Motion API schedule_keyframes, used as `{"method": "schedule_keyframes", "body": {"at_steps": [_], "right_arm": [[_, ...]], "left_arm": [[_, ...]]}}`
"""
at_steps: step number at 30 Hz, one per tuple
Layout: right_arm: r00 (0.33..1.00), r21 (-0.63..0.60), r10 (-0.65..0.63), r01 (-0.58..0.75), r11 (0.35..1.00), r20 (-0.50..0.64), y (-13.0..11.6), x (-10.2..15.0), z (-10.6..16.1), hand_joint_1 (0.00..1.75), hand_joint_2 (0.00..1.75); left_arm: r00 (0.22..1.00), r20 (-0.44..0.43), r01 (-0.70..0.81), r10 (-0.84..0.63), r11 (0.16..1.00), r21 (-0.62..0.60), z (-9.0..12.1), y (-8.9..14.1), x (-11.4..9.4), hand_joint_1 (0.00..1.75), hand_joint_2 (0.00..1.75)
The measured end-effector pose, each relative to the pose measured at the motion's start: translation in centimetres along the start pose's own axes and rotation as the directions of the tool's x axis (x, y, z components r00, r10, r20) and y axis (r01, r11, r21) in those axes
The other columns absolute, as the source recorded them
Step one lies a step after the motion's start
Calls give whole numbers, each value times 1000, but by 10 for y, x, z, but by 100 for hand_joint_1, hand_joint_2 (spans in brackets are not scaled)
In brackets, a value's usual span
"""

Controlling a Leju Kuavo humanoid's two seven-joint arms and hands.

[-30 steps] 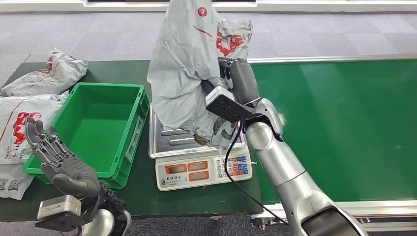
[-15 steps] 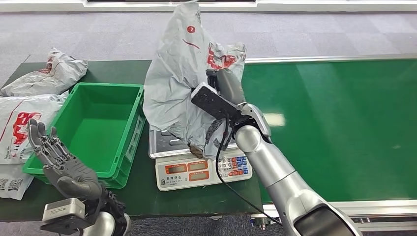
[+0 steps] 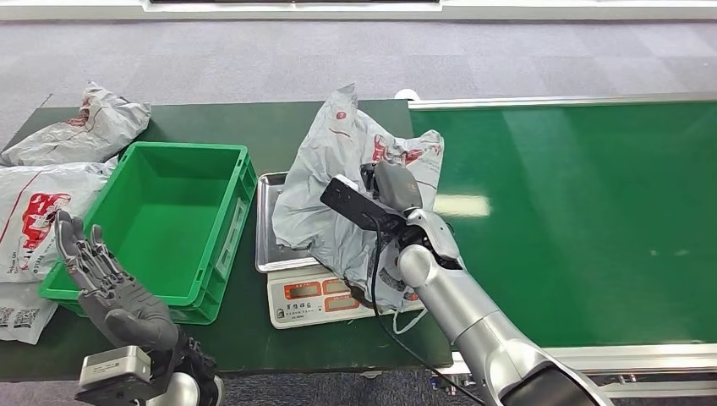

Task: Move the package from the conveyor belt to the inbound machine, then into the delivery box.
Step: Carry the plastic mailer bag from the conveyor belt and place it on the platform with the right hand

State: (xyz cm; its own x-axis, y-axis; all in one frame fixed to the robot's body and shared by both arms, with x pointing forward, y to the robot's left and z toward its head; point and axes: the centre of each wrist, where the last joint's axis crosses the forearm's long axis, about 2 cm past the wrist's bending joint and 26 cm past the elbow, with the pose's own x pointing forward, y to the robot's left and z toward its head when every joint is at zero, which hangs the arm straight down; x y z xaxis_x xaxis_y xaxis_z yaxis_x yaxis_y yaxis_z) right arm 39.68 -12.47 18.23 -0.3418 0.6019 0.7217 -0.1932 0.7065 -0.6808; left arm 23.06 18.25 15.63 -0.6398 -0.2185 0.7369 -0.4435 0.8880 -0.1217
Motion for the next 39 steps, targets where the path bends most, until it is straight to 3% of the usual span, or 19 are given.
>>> {"method": "schedule_keyframes", "body": {"at_steps": [1, 4, 5, 14, 21, 25, 30, 34, 37, 39], "right_arm": [[1000, 2, 0, 0, 1000, -2, 0, -1, 0, 152, 175], [1000, 6, 0, 0, 1000, -8, 1, -2, 1, 21, 175], [1000, 8, 2, -2, 1000, -12, 2, -2, 1, 0, 175], [998, 40, -31, 33, 999, -47, 21, -15, 21, 0, 175], [994, -13, -85, 87, 996, 70, 23, -9, 39, 0, 175], [985, -72, -105, 115, 991, 134, 16, -2, 48, 0, 0], [974, -136, -113, 141, 980, 198, 9, 2, 59, 0, 0], [967, -233, -52, 112, 966, 250, 3, 5, 69, 0, 175], [951, -386, 60, 64, 920, 302, -2, 9, 81, 0, 175], [936, -497, 159, 20, 868, 315, -7, 14, 92, 0, 175]], "left_arm": [[1000, 0, 0, 0, 1000, 0, 0, 0, 0, 0, 0], [1000, 0, -2, 2, 1000, 2, 0, 0, 1, 0, 0], [1000, 0, -2, 2, 1000, 2, 0, 0, 1, 0, 0], [1000, -8, 2, -2, 1000, -2, 0, -3, 2, 0, 0], [1000, -8, -7, 7, 1000, -2, -1, -7, 5, 0, 0], [1000, -3, -12, 12, 1000, -4, -2, -9, 7, 0, 0], [1000, 2, -14, 14, 1000, -7, -3, -11, 8, 0, 0], [1000, 18, -19, 19, 1000, -6, -4, -11, 8, 0, 0], [999, 37, -20, 20, 1000, 6, -5, -11, 10, 0, 0], [999, 35, -22, 23, 1000, -10, -7, -12, 11, 0, 87]]}}
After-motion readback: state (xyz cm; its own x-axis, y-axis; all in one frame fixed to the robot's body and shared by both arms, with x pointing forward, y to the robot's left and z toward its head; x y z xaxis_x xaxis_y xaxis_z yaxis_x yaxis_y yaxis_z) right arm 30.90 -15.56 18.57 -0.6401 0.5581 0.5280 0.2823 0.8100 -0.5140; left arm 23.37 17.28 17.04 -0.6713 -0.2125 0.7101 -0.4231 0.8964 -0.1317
